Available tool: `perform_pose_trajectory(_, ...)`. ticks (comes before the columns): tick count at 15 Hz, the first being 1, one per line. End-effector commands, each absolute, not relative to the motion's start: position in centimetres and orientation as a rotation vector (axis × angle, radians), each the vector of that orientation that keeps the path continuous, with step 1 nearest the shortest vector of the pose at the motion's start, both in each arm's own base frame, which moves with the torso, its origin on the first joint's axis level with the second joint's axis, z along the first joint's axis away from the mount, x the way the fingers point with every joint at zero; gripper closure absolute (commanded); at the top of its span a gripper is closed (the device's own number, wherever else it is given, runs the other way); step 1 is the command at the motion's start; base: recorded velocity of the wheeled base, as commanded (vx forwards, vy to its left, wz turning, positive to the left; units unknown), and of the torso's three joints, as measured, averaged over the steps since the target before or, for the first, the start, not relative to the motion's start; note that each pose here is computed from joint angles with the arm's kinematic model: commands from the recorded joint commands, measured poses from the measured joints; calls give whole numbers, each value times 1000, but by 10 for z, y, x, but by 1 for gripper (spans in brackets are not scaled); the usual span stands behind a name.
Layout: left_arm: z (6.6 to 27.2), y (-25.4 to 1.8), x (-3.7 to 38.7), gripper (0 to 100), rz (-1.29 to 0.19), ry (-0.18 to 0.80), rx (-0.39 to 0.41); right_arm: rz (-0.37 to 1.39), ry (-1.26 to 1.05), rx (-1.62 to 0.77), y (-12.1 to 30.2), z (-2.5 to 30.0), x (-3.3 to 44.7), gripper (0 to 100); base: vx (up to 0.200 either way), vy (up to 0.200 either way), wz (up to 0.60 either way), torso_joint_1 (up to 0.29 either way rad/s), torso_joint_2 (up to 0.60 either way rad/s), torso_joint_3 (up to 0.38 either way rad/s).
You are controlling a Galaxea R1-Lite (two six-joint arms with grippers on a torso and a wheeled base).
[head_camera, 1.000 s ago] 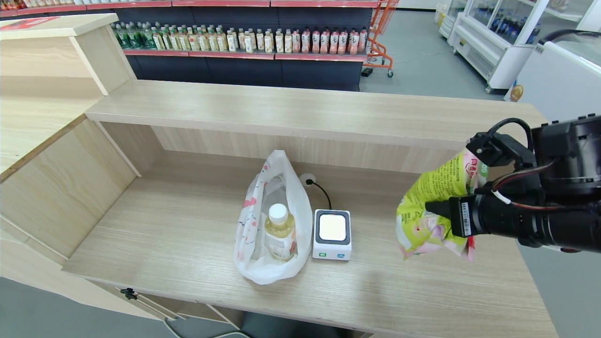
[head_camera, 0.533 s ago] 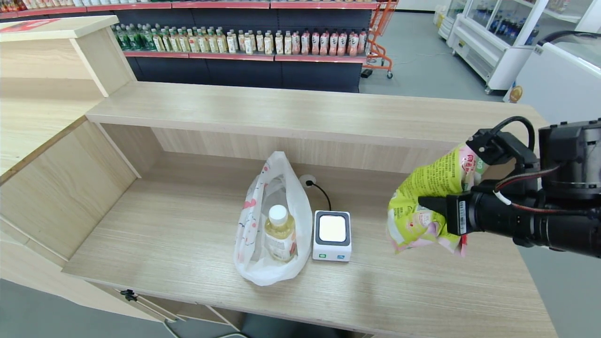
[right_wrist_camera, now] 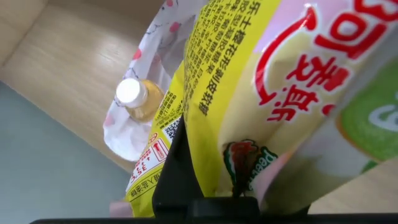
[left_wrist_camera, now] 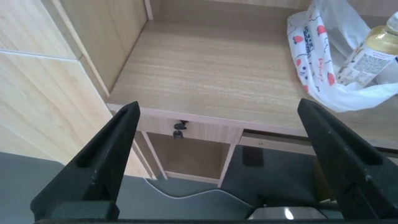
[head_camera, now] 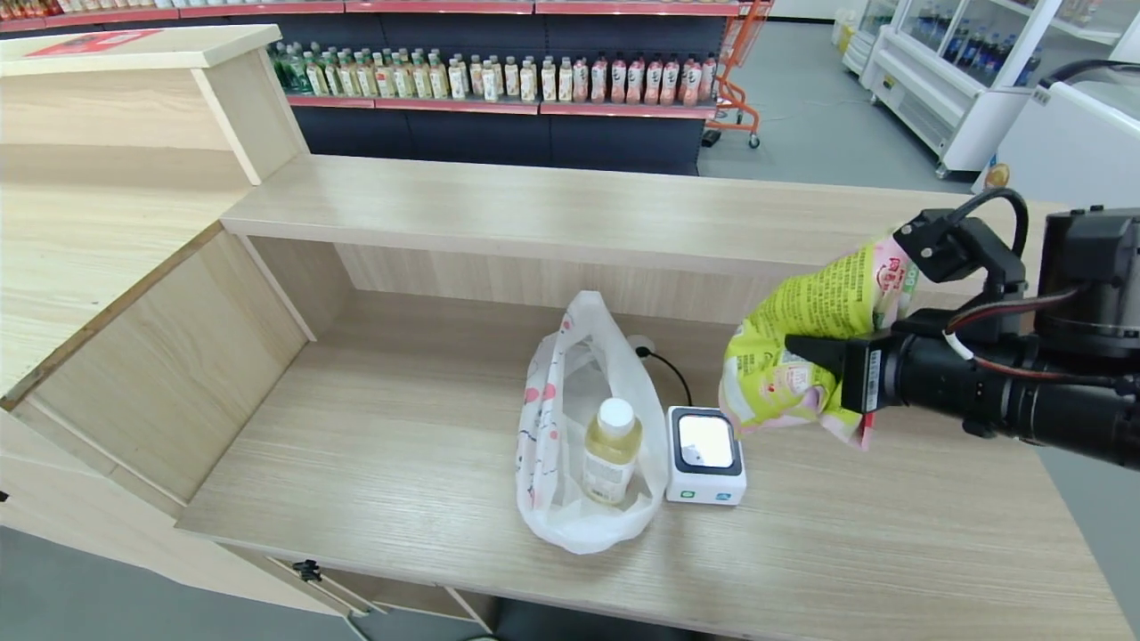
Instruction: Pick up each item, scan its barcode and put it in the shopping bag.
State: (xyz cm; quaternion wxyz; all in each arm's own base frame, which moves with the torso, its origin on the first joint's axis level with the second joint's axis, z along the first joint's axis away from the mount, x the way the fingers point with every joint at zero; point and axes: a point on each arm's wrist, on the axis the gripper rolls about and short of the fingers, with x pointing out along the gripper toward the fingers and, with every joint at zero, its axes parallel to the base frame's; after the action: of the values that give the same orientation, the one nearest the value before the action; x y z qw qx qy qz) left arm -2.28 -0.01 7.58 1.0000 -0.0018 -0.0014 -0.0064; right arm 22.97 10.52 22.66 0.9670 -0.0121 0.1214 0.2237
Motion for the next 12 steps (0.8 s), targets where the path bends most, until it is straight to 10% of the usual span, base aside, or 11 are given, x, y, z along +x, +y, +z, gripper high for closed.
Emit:
perform_pose_trajectory(1,76,0,-23,0,-12,-3,-5,427,254,-69,104,209,256,100,0,0,0,0,0,0)
perform_pose_trajectory(12,76,0,-23,0,-12,-3,-5,683,99,-228,111,130,339,100,0,0,0,0,0,0)
